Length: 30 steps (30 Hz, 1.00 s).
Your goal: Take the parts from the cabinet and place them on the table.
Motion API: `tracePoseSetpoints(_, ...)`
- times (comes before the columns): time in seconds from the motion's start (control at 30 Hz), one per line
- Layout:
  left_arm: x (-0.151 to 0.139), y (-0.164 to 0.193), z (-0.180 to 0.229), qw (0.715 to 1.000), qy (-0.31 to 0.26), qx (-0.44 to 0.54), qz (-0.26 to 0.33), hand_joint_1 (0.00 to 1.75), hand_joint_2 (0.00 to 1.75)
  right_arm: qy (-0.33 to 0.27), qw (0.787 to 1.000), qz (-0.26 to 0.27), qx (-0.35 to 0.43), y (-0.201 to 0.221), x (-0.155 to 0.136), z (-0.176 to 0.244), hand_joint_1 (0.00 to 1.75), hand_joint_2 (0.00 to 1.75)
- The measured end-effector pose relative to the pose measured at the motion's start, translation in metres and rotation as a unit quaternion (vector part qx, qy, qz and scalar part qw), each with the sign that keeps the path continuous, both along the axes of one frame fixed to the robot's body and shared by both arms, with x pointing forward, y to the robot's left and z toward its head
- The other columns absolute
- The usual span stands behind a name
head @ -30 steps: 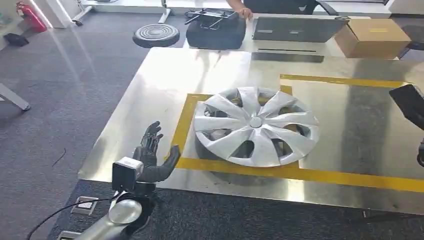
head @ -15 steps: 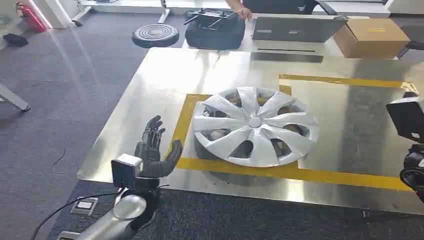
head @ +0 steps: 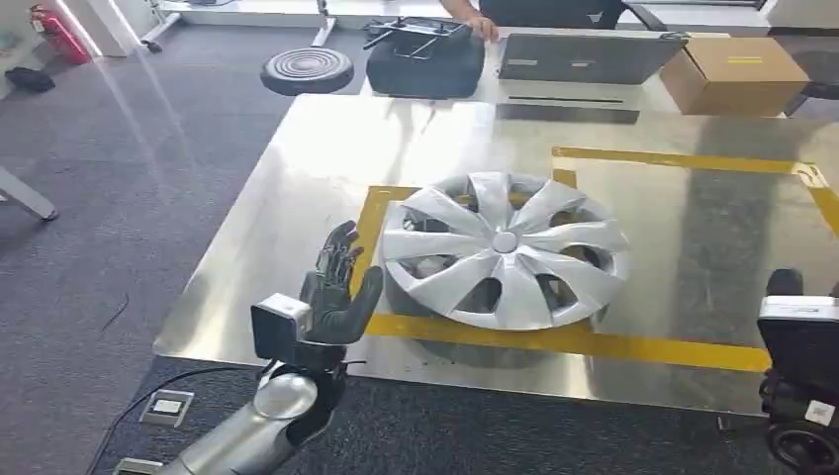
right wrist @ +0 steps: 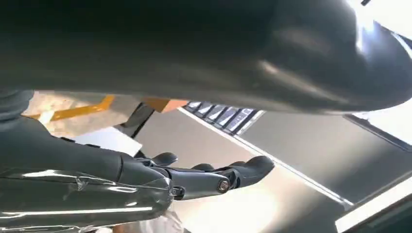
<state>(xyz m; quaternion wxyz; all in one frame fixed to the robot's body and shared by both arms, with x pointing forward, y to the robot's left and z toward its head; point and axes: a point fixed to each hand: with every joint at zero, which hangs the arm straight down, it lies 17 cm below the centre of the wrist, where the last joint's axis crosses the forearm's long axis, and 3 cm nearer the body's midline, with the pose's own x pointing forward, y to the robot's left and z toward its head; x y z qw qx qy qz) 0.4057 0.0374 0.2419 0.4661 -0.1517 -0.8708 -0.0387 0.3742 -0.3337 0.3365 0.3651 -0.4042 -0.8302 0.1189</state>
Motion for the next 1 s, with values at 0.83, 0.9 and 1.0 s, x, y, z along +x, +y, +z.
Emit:
tracePoseSetpoints(0.83, 0.005, 0.006, -0.012, 0.999, 0.010, 0.013, 0.050, 0.00, 0.00, -0.019, 0.988, 0.103, 0.114, 0.060, -0.032, 0.015, 0.00, 0.00)
tracePoseSetpoints(0.9, 0.005, 0.013, -0.014, 0.998, 0.010, 0.015, 0.061, 0.00, 0.00, -0.017, 0.985, 0.122, 0.123, 0.072, -0.026, 0.016, 0.00, 0.00)
tracePoseSetpoints(1.0, 0.004, 0.020, -0.016, 0.997, 0.010, 0.019, 0.070, 0.00, 0.00, -0.015, 0.981, 0.142, 0.130, 0.086, -0.020, 0.017, 0.00, 0.00)
